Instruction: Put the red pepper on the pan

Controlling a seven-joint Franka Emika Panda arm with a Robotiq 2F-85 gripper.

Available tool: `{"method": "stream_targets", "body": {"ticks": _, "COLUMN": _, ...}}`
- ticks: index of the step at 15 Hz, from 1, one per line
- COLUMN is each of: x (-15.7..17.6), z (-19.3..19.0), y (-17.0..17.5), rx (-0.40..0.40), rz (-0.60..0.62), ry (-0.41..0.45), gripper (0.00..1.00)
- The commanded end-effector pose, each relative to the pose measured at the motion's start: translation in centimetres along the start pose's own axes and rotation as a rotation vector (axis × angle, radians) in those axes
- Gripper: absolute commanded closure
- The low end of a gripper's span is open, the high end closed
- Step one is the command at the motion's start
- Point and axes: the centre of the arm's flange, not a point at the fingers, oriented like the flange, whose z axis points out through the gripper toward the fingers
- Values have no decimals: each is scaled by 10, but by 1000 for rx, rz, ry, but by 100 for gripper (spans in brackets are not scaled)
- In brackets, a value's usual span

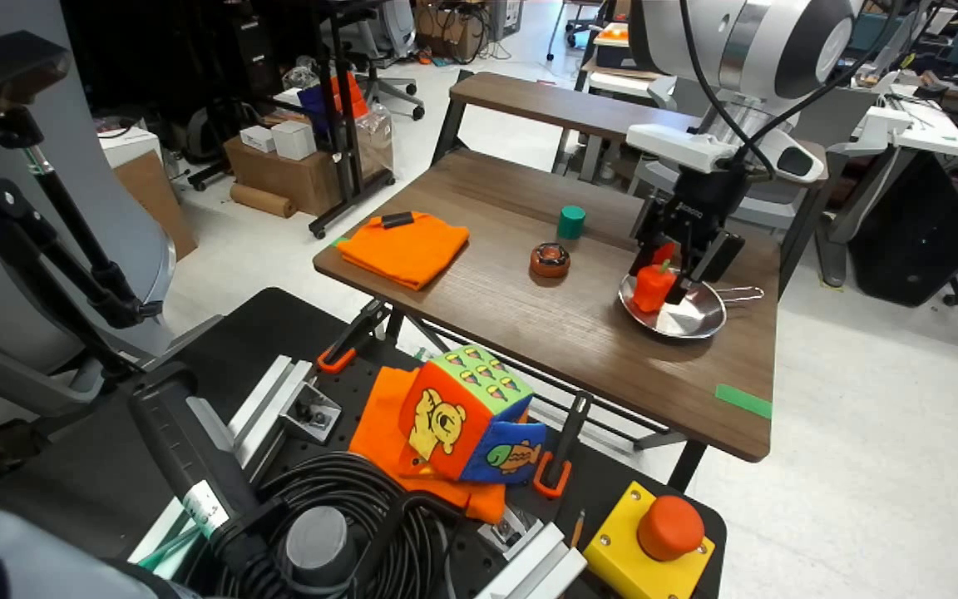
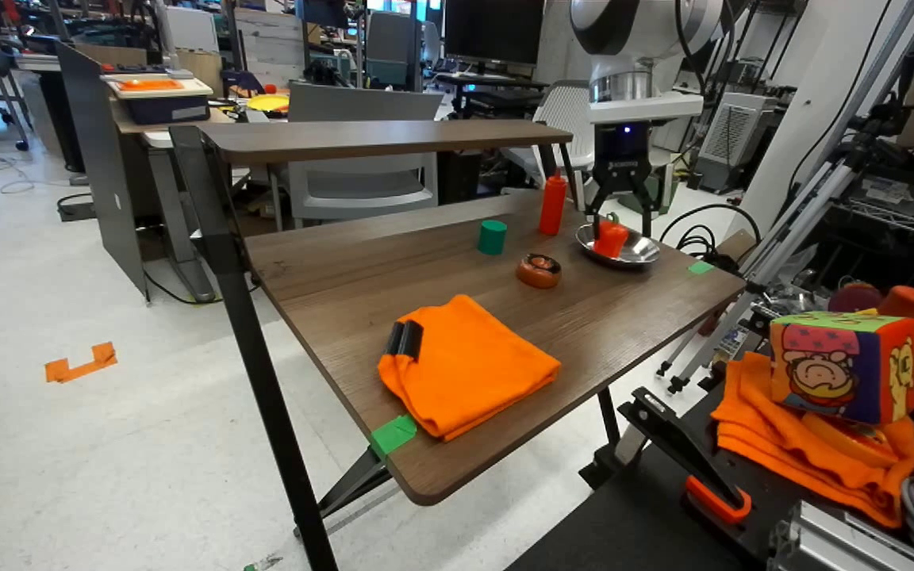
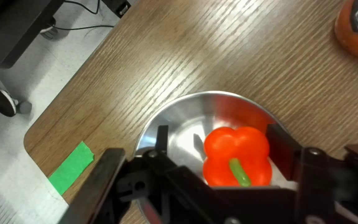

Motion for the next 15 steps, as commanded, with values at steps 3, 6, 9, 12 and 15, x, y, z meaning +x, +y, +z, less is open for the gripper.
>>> {"method": "stream_targets", "body": {"ticks": 3, "x": -17, "z": -25, "y": 10, "rx": 20, "rz": 7, "ry": 19, "gripper": 0}}
{"method": "stream_targets", "body": {"ticks": 6, "x": -64, "z": -69, "y": 20, "rx": 64, "rz": -63, "ry": 55, "gripper": 0}}
{"method": "stream_targets", "body": {"ticks": 9, "x": -107, "z": -104, "y": 30, "rx": 79, "rz": -168, "ry": 27, "gripper": 0}}
{"method": "stream_targets", "body": {"ticks": 12, "x": -163, "z": -113, "y": 47, "rx": -29, "rz": -241, "ry": -125, "gripper": 0}}
{"method": "stream_targets", "body": {"ticks": 15, "x": -149, "z": -118, "y": 38, "rx": -9, "rz": -220, "ry": -107, "gripper": 0}}
